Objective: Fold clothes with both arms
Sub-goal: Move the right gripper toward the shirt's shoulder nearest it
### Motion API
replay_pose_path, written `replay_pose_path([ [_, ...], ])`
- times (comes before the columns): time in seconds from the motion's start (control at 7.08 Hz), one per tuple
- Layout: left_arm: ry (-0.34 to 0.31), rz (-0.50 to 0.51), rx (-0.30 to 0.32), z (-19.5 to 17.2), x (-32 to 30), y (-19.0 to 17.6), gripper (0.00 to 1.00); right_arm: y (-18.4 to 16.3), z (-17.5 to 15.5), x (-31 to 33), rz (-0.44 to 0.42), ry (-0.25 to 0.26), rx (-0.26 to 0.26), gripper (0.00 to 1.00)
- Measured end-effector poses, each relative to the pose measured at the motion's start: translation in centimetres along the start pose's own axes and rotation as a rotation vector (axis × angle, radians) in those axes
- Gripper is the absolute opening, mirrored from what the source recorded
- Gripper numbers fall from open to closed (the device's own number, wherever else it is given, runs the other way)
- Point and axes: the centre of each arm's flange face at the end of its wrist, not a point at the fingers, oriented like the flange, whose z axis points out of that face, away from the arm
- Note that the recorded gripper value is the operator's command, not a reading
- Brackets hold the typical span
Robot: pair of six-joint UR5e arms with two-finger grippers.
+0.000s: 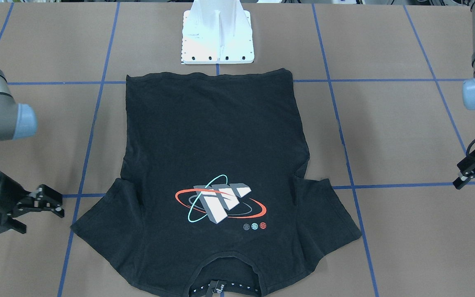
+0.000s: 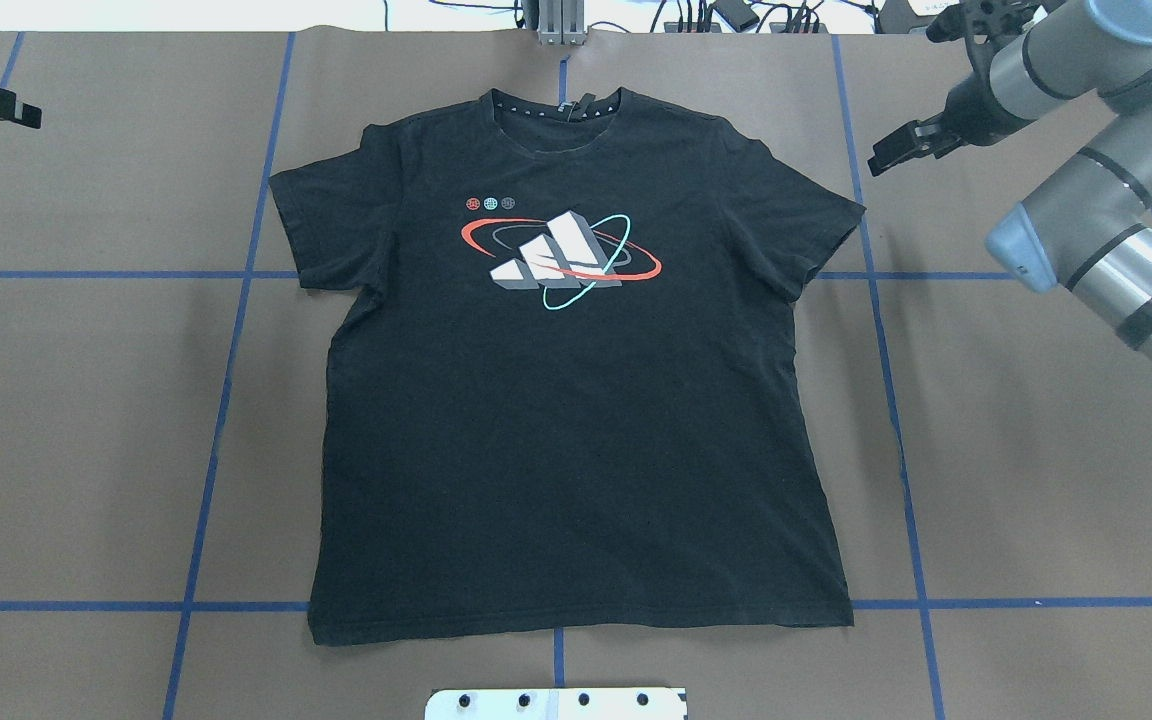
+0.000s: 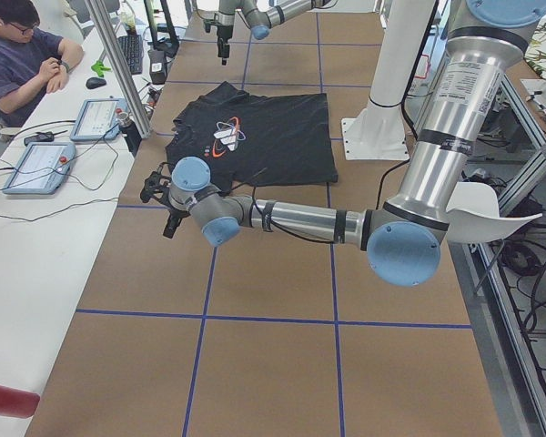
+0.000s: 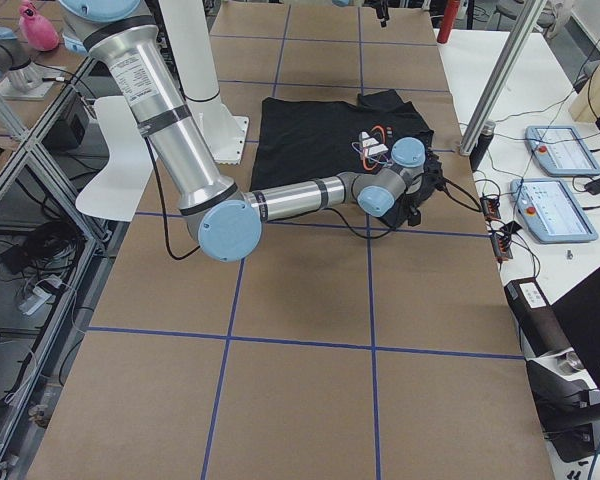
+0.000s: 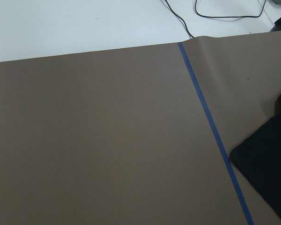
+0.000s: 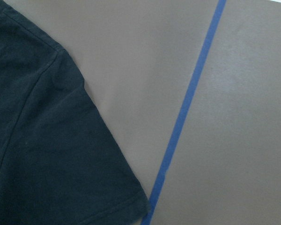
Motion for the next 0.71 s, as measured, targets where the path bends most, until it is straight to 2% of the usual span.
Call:
replay_pose_path([
  [0.14,0.0,-0.001,0.002,0.0,0.1,-0.1,1.0,0.3,1.7,-0.8,-0.014,0.008,0.013,0.81],
  [0.28,0.0,-0.001,0.003,0.0,0.1,-0.2,1.0,0.7,2.9,-1.1,-0.021,0.022,0.015,0.78],
  [0.71,0.001,0.0,0.004,0.0,0.2,-0.2,1.0,2.0,5.8,-1.3,-0.02,0.037,-0.024,0.73],
])
